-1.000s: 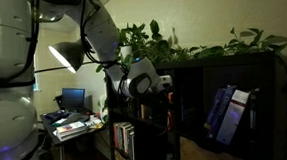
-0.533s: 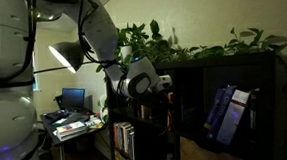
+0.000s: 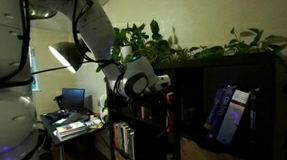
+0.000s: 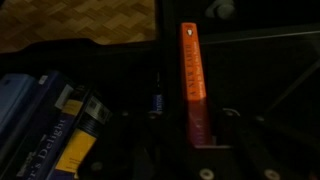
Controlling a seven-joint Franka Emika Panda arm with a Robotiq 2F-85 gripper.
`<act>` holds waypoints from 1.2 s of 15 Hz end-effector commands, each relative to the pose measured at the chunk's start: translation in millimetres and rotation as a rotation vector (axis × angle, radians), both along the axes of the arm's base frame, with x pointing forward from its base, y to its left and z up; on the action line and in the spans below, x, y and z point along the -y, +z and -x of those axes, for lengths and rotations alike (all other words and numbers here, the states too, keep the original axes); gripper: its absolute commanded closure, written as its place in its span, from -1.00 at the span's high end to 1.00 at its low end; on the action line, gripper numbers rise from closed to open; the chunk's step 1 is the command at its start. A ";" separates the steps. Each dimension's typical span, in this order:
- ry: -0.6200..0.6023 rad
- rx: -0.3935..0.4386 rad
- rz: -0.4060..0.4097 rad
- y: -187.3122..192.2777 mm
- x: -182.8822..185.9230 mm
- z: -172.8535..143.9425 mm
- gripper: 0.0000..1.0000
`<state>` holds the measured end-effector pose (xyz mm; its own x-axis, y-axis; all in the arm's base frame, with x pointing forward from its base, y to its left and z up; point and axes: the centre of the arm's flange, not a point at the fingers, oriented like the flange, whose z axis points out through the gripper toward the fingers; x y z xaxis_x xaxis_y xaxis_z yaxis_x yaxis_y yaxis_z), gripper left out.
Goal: Move the orange book to the right shelf
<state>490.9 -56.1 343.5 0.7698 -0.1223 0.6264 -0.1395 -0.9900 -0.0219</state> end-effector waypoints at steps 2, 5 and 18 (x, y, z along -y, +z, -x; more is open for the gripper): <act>-0.038 -0.008 0.022 14.0 5.3 29.6 -0.80; -0.044 -0.009 0.022 15.0 7.4 34.7 -0.80; -0.044 -0.011 0.036 17.9 16.5 40.2 -0.79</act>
<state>464.0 -70.6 344.8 0.7766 -0.1211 0.6183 -0.1516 -0.9884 -0.0033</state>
